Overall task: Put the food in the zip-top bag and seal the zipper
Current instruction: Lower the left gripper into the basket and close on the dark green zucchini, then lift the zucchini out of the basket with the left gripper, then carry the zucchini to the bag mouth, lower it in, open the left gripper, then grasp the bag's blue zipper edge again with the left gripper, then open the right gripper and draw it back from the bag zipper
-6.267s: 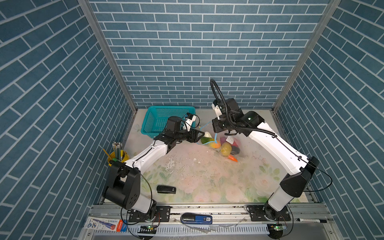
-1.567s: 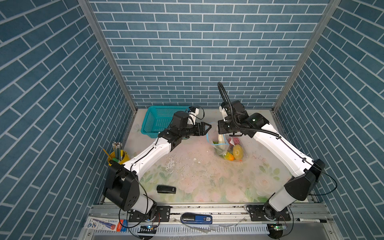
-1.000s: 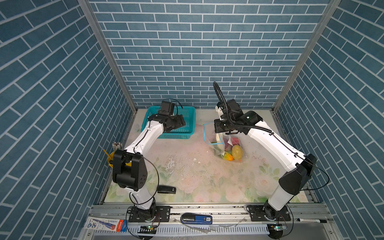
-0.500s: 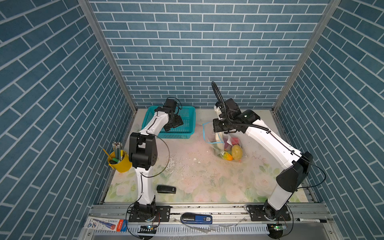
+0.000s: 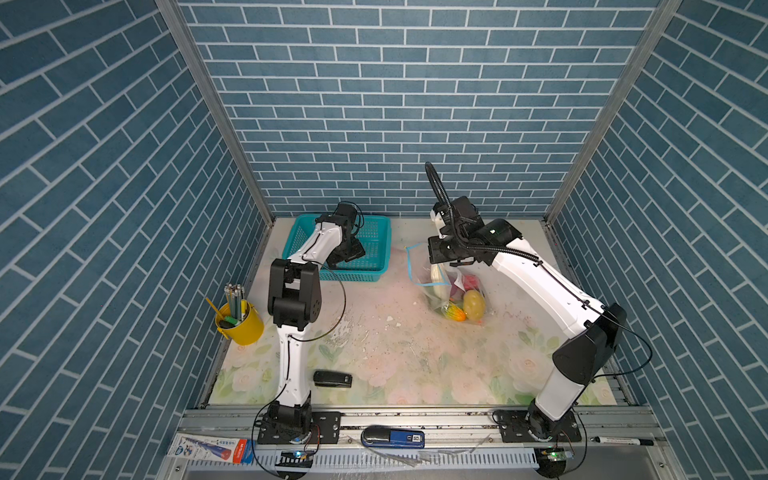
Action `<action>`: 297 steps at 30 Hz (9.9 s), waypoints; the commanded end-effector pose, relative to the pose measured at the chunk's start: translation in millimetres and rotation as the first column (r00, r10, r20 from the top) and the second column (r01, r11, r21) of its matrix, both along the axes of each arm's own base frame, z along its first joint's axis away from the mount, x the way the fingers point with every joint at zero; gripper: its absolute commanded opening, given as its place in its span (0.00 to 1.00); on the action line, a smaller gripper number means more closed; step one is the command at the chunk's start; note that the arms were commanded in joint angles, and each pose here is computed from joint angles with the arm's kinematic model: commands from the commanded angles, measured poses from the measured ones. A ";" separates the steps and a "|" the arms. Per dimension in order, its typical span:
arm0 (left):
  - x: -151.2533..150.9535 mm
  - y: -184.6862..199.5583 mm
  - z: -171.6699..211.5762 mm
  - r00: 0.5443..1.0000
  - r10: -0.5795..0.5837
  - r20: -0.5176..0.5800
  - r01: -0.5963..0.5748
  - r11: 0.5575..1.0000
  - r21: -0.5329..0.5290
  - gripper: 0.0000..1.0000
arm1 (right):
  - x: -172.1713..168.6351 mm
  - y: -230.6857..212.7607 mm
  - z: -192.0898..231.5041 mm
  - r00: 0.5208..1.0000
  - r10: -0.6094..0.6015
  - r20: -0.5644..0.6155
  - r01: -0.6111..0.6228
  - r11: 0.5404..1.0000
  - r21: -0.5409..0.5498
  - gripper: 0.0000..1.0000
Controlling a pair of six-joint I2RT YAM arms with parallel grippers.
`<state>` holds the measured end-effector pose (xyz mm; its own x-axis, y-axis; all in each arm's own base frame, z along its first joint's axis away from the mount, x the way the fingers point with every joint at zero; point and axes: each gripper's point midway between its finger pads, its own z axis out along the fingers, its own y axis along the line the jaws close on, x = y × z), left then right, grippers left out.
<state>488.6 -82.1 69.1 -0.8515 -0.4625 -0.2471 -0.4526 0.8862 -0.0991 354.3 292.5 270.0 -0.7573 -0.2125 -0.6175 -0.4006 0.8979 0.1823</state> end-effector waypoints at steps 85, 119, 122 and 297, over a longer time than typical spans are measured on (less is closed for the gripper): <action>16.4 32.1 38.1 0.997 -0.061 0.041 0.056 0.991 0.124 0.92 | 6.8 -13.3 22.3 0.997 -0.012 0.071 0.015 0.999 -0.034 0.00; -7.6 9.5 -37.4 0.991 -0.038 -0.127 0.031 0.998 -0.058 0.41 | 1.4 -19.4 22.6 0.997 -0.026 0.066 0.027 1.000 -0.014 0.00; -0.7 12.8 -23.1 0.995 -0.037 -0.088 0.033 0.998 -0.053 0.38 | 1.2 -17.2 22.8 0.998 -0.021 0.063 0.021 1.000 -0.007 0.00; -226.0 -187.4 257.8 0.642 -0.285 0.712 0.591 0.776 -0.222 0.00 | -128.2 -15.7 115.9 0.781 0.520 0.346 -0.609 0.757 0.237 0.68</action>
